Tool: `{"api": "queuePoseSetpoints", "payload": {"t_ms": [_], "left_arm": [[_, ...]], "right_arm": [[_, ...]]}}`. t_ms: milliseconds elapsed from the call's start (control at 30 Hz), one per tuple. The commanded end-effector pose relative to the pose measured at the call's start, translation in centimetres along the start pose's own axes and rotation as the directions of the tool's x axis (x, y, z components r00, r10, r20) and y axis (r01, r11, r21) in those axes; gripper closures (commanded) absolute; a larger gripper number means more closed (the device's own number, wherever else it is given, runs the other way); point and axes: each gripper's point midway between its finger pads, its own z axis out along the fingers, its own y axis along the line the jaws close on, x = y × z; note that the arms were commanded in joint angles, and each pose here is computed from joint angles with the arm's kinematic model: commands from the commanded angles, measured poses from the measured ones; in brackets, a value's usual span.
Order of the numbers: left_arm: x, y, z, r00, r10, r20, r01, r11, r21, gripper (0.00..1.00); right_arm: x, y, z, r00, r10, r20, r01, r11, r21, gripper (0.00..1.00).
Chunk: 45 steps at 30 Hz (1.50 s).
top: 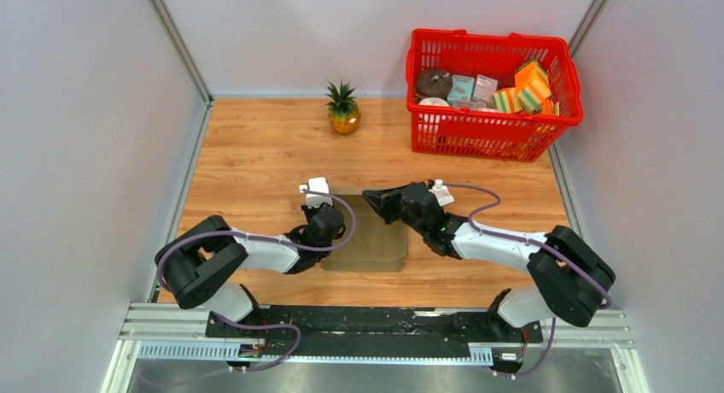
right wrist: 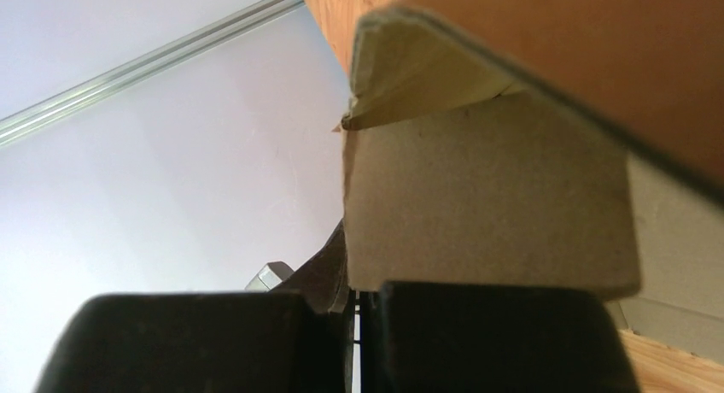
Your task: Fold the paper box
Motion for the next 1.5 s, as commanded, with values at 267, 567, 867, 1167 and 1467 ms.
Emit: {"api": "queuePoseSetpoints", "payload": {"t_ms": [267, 567, 867, 1167, 1467], "left_arm": [[0.7, 0.2, -0.2, 0.998, 0.067, -0.021, -0.066, 0.997, 0.04, 1.0], [1.6, 0.4, -0.9, 0.987, 0.16, -0.028, -0.156, 0.981, 0.115, 1.0], [1.5, -0.2, -0.9, 0.978, 0.205, -0.041, -0.197, 0.97, 0.142, 1.0], [2.5, 0.4, -0.8, 0.97, 0.236, -0.063, -0.227, 0.965, 0.13, 1.0], [2.3, -0.1, -0.8, 0.97, 0.234, -0.058, -0.224, 0.963, 0.15, 1.0]], "right_arm": [[-2.5, -1.1, -2.7, 0.947, -0.313, 0.076, 0.309, 0.949, 0.068, 0.47], [-6.1, -0.4, -8.9, 0.302, -0.926, -0.226, 0.936, 0.244, 0.252, 0.05], [-7.4, 2.0, -6.8, 0.314, -0.899, -0.306, 0.931, 0.229, 0.283, 0.08], [-7.4, 3.3, -3.5, 0.349, -0.894, -0.28, 0.935, 0.313, 0.165, 0.27], [-7.2, 1.4, -2.2, 0.384, -0.871, -0.306, 0.923, 0.359, 0.136, 0.39]]}}
